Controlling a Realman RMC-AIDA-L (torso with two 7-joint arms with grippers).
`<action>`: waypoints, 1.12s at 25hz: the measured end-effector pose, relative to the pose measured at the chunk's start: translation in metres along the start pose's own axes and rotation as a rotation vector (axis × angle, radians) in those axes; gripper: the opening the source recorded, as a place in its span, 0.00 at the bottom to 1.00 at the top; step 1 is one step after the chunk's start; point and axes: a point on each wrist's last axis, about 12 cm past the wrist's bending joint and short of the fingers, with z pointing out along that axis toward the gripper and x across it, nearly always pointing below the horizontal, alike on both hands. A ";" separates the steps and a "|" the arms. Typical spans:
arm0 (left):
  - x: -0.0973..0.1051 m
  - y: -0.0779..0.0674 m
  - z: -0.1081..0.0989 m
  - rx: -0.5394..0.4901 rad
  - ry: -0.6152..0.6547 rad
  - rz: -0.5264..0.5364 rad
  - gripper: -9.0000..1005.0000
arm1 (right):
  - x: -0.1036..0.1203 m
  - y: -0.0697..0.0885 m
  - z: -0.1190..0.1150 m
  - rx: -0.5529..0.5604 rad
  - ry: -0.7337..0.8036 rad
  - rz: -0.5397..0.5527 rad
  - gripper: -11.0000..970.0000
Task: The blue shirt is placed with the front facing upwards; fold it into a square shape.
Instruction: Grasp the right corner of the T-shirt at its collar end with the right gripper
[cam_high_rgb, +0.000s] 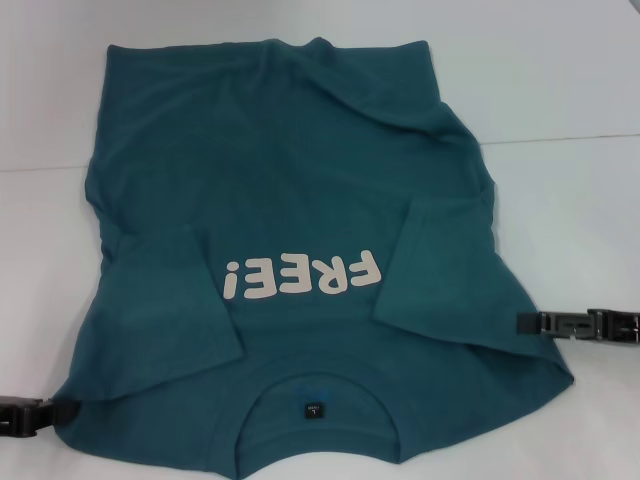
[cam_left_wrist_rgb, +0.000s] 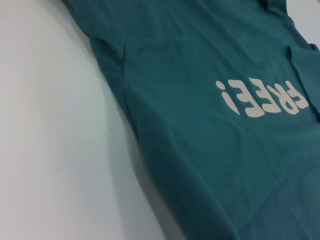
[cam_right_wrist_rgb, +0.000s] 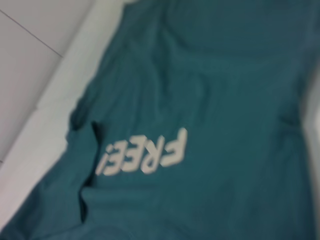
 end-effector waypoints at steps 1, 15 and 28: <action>0.000 0.000 0.000 0.000 0.000 0.000 0.01 | 0.001 -0.001 -0.001 0.012 0.016 0.012 0.95; -0.002 0.000 0.000 0.001 -0.001 0.004 0.01 | 0.005 -0.007 -0.004 0.070 0.008 0.038 0.95; -0.003 0.000 0.000 0.000 -0.001 0.005 0.01 | 0.007 -0.007 0.004 0.086 -0.004 0.028 0.94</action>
